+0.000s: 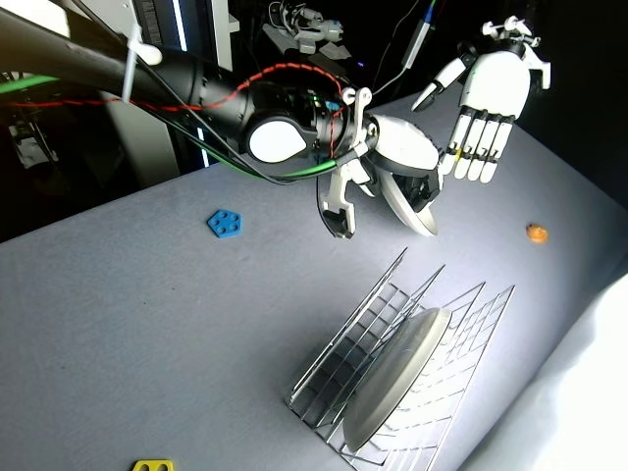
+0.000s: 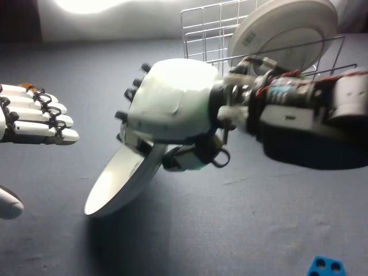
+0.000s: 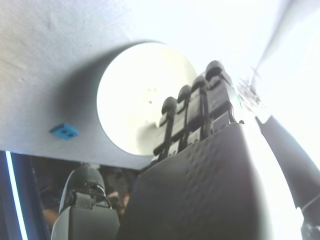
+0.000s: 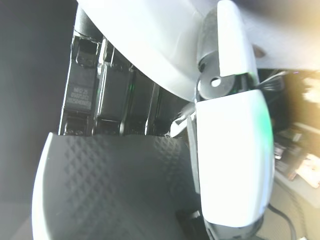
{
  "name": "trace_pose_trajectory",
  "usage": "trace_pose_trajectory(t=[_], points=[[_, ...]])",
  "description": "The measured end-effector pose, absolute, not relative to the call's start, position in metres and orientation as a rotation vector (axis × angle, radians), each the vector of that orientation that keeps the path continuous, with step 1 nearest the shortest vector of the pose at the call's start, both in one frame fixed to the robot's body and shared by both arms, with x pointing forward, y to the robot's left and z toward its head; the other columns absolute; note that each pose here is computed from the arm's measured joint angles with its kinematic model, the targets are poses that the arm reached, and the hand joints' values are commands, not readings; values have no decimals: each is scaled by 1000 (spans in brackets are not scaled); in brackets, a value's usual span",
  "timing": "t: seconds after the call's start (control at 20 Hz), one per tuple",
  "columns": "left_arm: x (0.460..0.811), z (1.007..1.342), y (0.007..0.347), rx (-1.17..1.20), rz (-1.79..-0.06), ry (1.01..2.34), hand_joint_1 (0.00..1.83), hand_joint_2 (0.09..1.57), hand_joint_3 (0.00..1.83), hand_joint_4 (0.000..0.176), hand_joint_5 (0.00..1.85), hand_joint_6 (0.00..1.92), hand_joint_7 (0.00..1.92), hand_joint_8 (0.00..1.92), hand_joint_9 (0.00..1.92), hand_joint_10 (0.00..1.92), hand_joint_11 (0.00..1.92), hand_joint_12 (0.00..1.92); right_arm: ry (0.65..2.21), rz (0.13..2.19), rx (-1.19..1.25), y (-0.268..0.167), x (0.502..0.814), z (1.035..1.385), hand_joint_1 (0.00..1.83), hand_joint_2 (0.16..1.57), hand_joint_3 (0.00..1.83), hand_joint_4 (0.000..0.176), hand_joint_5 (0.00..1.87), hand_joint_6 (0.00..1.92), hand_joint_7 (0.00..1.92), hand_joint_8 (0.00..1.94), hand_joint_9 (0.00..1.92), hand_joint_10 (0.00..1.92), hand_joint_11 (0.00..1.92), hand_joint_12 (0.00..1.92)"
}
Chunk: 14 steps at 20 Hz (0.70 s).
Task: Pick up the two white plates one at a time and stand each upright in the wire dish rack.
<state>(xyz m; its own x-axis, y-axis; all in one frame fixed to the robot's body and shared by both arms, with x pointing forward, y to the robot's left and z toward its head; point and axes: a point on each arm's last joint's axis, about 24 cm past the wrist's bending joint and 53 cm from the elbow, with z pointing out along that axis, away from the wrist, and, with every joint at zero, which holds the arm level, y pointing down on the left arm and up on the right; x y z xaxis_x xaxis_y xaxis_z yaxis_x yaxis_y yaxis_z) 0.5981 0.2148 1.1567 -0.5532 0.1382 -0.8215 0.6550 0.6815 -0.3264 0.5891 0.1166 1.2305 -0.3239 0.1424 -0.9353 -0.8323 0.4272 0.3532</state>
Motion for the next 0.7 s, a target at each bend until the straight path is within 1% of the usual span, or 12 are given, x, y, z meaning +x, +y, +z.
trace_pose_trajectory(t=[0.15,0.2,0.25,0.3,0.35,0.4,0.45,0.5,0.55,0.6,0.65,0.7], points=[[599,1167,213,602,-817,2045,0,1069,3,0,40,7,28,8,4,2,0,0,1591,1137,-610,106,579,1246,1232,1091,0,15,1040,950,1047,827,1172,9,728,899],[599,1169,213,600,-820,2041,0,1076,5,0,66,16,49,15,22,8,0,0,1591,1145,-609,104,575,1250,1230,1091,0,18,1040,947,1046,830,1177,10,736,902],[600,1168,216,596,-820,2046,0,1073,4,0,47,6,29,5,7,2,0,0,1596,1156,-598,100,570,1255,1229,1092,0,23,1032,953,1053,826,1182,12,743,903],[600,1166,220,592,-815,2055,0,1069,2,0,50,7,32,6,12,3,0,0,1599,1156,-596,97,568,1258,1230,1091,0,19,1034,955,1050,825,1183,12,738,902],[601,1164,223,590,-803,2063,0,1063,0,0,51,7,25,3,3,0,0,0,1603,1154,-593,94,567,1260,1227,1096,1,21,1017,979,1043,842,1175,7,716,904],[600,1162,229,585,-788,2075,0,1058,0,0,38,1,11,0,0,0,0,0,1613,1156,-583,90,566,1262,1226,1097,1,23,1010,987,1044,842,1174,6,712,904],[600,1163,231,579,-787,2077,0,1060,0,0,23,0,5,0,0,0,0,0,1623,1158,-575,89,566,1263,1231,1088,0,19,1044,938,1055,819,1190,10,734,907],[598,1164,232,574,-788,2077,0,1060,0,0,16,0,0,0,0,0,0,0,1641,1167,-553,86,567,1266,1234,1081,0,22,1055,914,1073,794,1194,9,744,912],[596,1165,232,572,-789,2077,0,1063,0,0,16,0,0,0,0,0,0,0,1663,1178,-525,82,569,1270,1235,1081,0,19,1058,916,1074,785,1194,9,747,912],[592,1165,230,575,-795,2078,0,1057,0,0,29,6,5,2,0,0,0,0,1665,1187,-507,79,570,1274,1230,1092,3,14,1028,973,1047,823,1181,4,728,916],[589,1165,227,581,-804,2080,0,1058,0,0,18,1,0,0,0,0,0,0,1669,1199,-485,76,571,1278,1232,1088,0,17,1037,955,1067,795,1192,8,744,915],[585,1165,226,586,-810,2083,0,1057,0,0,19,2,0,0,0,0,0,0,1675,1209,-466,73,572,1280,1231,1089,1,17,1038,954,1053,816,1188,4,741,915]])
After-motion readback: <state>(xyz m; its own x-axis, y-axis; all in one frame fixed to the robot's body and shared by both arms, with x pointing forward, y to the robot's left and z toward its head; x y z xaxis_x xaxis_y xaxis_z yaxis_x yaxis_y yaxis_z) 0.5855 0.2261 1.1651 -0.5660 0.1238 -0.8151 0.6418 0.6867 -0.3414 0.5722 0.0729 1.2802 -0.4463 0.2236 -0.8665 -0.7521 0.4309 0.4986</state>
